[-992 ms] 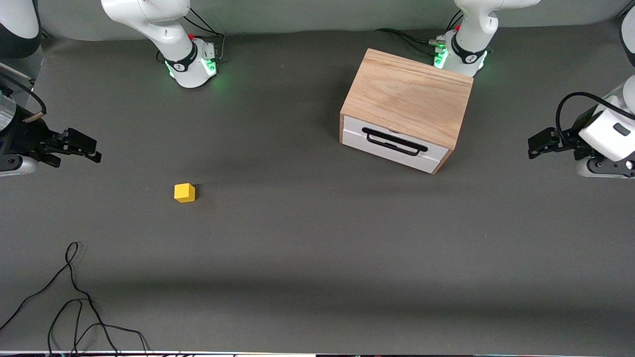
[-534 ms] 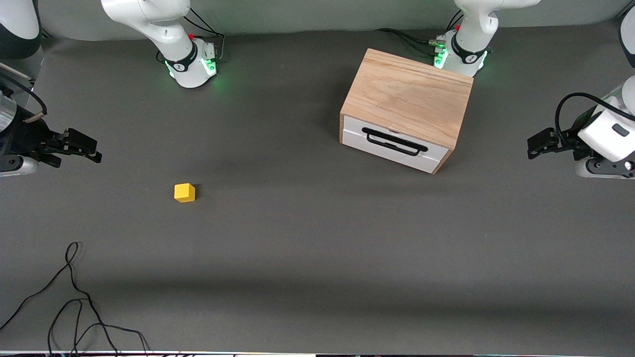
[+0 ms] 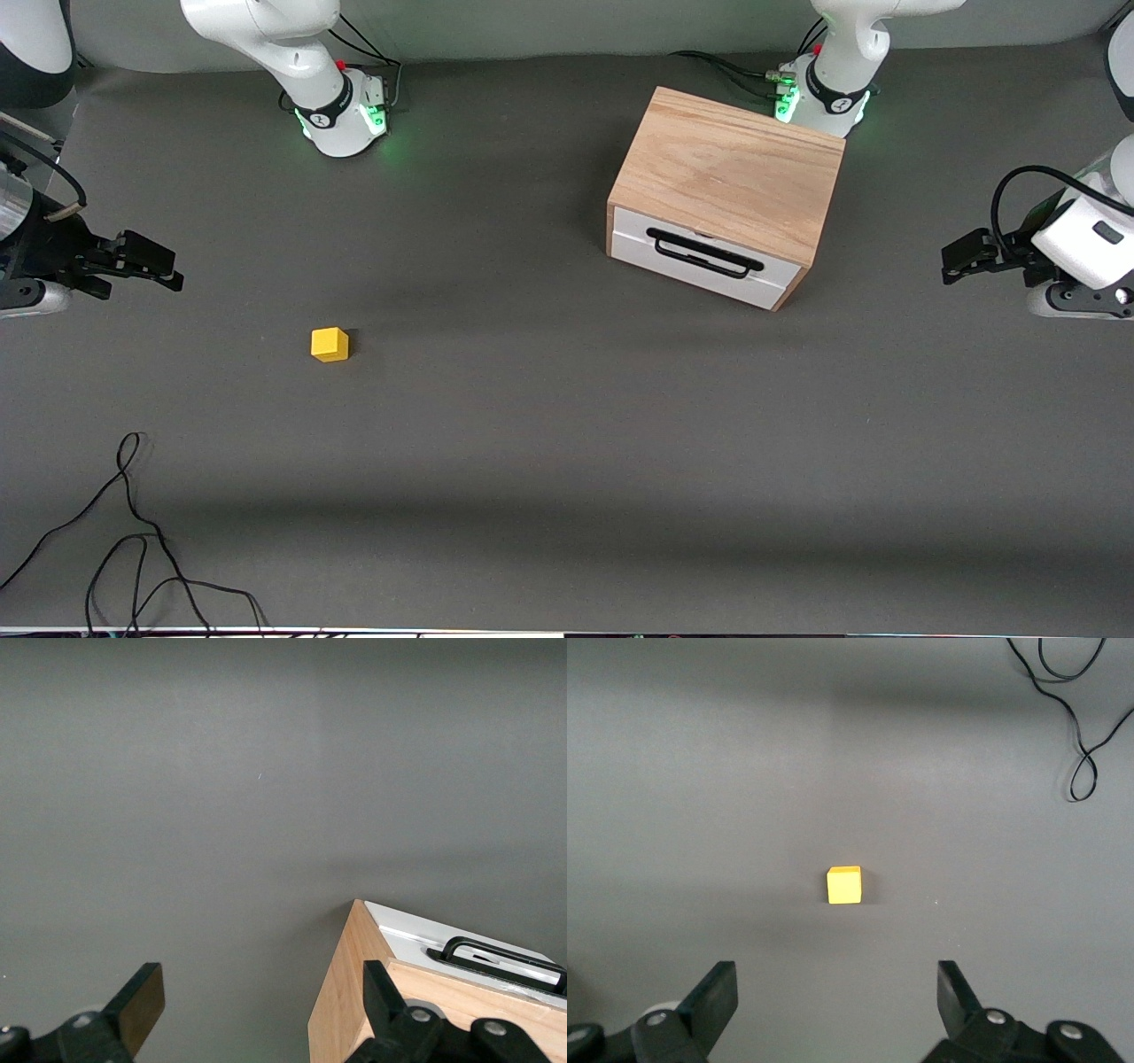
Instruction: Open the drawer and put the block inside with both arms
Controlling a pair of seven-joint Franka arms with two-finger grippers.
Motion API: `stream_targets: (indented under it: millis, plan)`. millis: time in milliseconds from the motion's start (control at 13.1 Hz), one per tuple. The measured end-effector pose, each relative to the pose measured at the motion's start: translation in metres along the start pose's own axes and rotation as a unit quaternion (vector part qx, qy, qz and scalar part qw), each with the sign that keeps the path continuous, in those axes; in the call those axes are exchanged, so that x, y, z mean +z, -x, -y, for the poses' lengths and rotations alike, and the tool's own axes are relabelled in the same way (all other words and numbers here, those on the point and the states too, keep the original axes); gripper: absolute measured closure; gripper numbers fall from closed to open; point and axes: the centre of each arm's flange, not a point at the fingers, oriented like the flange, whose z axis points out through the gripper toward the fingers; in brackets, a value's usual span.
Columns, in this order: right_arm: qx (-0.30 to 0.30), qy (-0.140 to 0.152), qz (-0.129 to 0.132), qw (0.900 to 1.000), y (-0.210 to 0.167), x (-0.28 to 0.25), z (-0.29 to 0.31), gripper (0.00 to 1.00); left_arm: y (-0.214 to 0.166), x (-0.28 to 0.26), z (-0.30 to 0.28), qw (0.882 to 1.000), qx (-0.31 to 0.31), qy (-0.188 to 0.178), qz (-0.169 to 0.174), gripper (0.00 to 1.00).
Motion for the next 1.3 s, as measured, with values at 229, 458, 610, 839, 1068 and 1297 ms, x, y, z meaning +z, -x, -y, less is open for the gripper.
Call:
stream_targets:
  millis: [229,458,610,839,1068,1297]
  plan:
    - [-0.001,0.000,0.004,1.000,-0.001,0.005,0.001,0.00,-0.001,-0.001,-0.007,1.000,0.006,0.001,-0.003,0.00]
    - [-0.003,0.002,0.014,1.000,-0.005,0.015,0.003,0.00,0.001,-0.002,-0.046,1.000,0.002,0.003,-0.005,0.00]
    - [-0.005,0.006,0.026,1.000,-0.010,0.028,0.003,0.00,0.008,-0.002,-0.096,0.999,-0.054,0.002,-0.005,0.00]
    - [-0.009,0.007,0.044,0.999,-0.017,0.049,0.008,0.00,0.032,0.000,-0.189,0.987,-0.163,-0.002,-0.004,0.00]
    - [-0.009,0.007,0.056,0.998,-0.016,0.062,0.008,0.00,0.057,0.015,-0.270,0.961,-0.276,-0.006,-0.005,0.00]
    - [-0.009,0.008,0.057,0.998,-0.016,0.063,0.008,0.00,0.062,0.036,-0.312,0.923,-0.385,-0.001,-0.007,0.00]
